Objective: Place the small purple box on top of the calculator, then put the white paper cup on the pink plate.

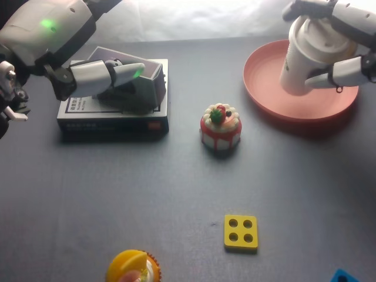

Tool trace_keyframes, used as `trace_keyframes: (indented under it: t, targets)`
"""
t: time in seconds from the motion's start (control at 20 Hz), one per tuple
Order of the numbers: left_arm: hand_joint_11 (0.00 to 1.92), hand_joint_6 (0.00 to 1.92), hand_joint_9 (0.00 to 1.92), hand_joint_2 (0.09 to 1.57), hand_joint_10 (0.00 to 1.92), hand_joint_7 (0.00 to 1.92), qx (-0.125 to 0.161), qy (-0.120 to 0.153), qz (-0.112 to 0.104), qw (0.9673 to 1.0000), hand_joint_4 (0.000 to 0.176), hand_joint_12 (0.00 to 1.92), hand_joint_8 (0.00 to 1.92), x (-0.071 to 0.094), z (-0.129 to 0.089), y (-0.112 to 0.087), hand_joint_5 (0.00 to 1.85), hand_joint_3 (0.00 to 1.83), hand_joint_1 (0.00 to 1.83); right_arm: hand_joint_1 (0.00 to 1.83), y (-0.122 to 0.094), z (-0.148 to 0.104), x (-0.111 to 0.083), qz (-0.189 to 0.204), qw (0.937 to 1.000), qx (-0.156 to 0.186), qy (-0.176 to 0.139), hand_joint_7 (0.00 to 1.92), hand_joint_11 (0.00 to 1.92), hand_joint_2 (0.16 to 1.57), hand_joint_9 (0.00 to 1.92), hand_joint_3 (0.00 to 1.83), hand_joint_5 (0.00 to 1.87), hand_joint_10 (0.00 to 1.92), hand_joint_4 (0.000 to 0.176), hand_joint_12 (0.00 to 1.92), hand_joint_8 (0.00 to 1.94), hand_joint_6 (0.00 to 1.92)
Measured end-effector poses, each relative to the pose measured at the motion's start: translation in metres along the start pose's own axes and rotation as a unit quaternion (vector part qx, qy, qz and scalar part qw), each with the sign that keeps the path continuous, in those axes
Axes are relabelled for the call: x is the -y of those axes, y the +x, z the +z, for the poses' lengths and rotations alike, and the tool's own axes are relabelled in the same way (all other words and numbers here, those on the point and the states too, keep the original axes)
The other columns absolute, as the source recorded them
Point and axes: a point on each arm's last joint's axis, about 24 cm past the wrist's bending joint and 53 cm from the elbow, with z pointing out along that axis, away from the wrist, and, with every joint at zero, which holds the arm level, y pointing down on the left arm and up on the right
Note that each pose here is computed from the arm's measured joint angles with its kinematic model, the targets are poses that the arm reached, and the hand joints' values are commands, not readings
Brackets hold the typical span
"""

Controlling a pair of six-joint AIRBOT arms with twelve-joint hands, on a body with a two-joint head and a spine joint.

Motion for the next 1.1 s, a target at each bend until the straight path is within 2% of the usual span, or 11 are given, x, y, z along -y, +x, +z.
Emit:
trace_keyframes:
  t: [0.15,0.3,0.45,0.6,0.65,0.75,0.8,0.85,0.9,0.95,1.1]
  targets:
    - [0.00,0.00,0.00,1.19,0.00,0.00,-0.001,0.007,-0.003,1.0000,0.111,0.00,0.00,0.003,0.001,0.002,0.02,0.01,0.75,1.18,-0.003,0.022,0.013,0.001,0.9995,-0.001,0.032,0.25,0.08,1.21,0.26,0.00,0.21,1.22,0.000,1.76,0.60,0.73]
    - [0.00,0.00,0.00,1.19,0.00,0.00,-0.002,0.011,-0.012,0.9999,0.114,0.00,0.00,0.003,0.003,0.005,0.01,0.01,0.75,1.21,-0.002,0.030,0.025,0.023,0.9985,0.001,0.050,0.19,0.02,1.19,0.26,0.00,0.22,1.42,0.000,1.89,0.88,0.68]
    - [0.00,0.00,0.00,1.19,0.00,0.00,0.002,0.018,-0.014,0.9997,0.127,0.00,0.00,0.005,0.004,0.004,0.01,0.01,0.75,1.20,0.002,0.032,0.036,0.035,0.9969,-0.007,0.070,0.10,0.00,1.18,0.19,0.00,0.17,1.45,0.000,1.91,0.99,0.72]
    - [0.05,0.00,0.00,1.20,0.00,0.00,0.007,0.026,-0.017,0.9995,0.124,0.03,0.00,0.009,0.004,0.002,0.00,0.01,0.71,1.19,-0.002,0.033,0.043,0.038,0.9962,-0.002,0.079,0.16,0.04,1.14,0.22,0.00,0.10,1.35,0.000,1.83,0.70,0.71]
    - [0.02,0.00,0.00,1.20,0.00,0.00,0.008,0.028,-0.017,0.9994,0.127,0.02,0.00,0.010,0.004,0.001,0.00,0.01,0.71,1.20,-0.001,0.034,0.045,0.040,0.9959,-0.004,0.081,0.18,0.01,1.13,0.24,0.00,0.08,1.25,0.000,1.73,0.52,0.54]
    - [0.00,0.00,0.00,1.20,0.00,0.00,0.008,0.031,-0.017,0.9993,0.133,0.32,0.00,0.011,0.004,0.001,0.00,0.00,0.73,1.17,0.005,0.035,0.045,0.045,0.9954,-0.011,0.084,0.14,0.00,1.10,0.20,0.00,0.05,1.06,0.018,1.47,0.19,0.30]
    - [0.00,0.00,0.00,1.20,0.00,0.00,0.008,0.031,-0.019,0.9993,0.138,0.42,0.00,0.012,0.004,0.001,0.00,0.00,0.73,1.12,0.008,0.036,0.044,0.048,0.9951,-0.015,0.085,0.08,0.00,1.10,0.08,0.00,0.04,0.84,0.037,1.21,0.08,0.11]
    - [0.00,0.00,0.00,1.20,0.00,0.00,0.009,0.032,-0.021,0.9992,0.135,0.43,0.00,0.012,0.004,0.001,0.00,0.00,0.70,1.05,0.011,0.036,0.045,0.050,0.9948,-0.018,0.086,0.01,0.00,1.07,0.02,0.00,0.01,0.42,0.045,0.72,0.01,0.02]
    - [0.00,0.00,0.00,1.20,0.00,0.00,0.009,0.033,-0.022,0.9992,0.129,0.09,0.00,0.012,0.004,0.001,0.00,0.00,0.69,0.97,0.011,0.036,0.046,0.052,0.9946,-0.018,0.087,0.00,0.00,1.05,0.00,0.00,0.00,0.16,0.047,0.54,0.00,0.00]
    - [0.00,0.00,0.00,1.20,0.00,0.00,0.009,0.033,-0.023,0.9992,0.142,0.02,0.00,0.012,0.004,0.000,0.00,0.00,0.69,0.87,0.012,0.035,0.049,0.052,0.9944,-0.018,0.090,0.00,0.00,1.02,0.00,0.00,0.00,0.04,0.048,0.44,0.00,0.00]
    - [0.04,0.00,0.00,1.18,0.00,0.00,0.009,0.033,-0.022,0.9992,0.146,0.02,0.00,0.012,0.004,0.001,0.00,0.00,0.72,0.82,0.013,0.035,0.050,0.051,0.9942,-0.020,0.092,0.00,0.00,0.97,0.00,0.00,0.00,0.00,0.068,0.17,0.00,0.00]
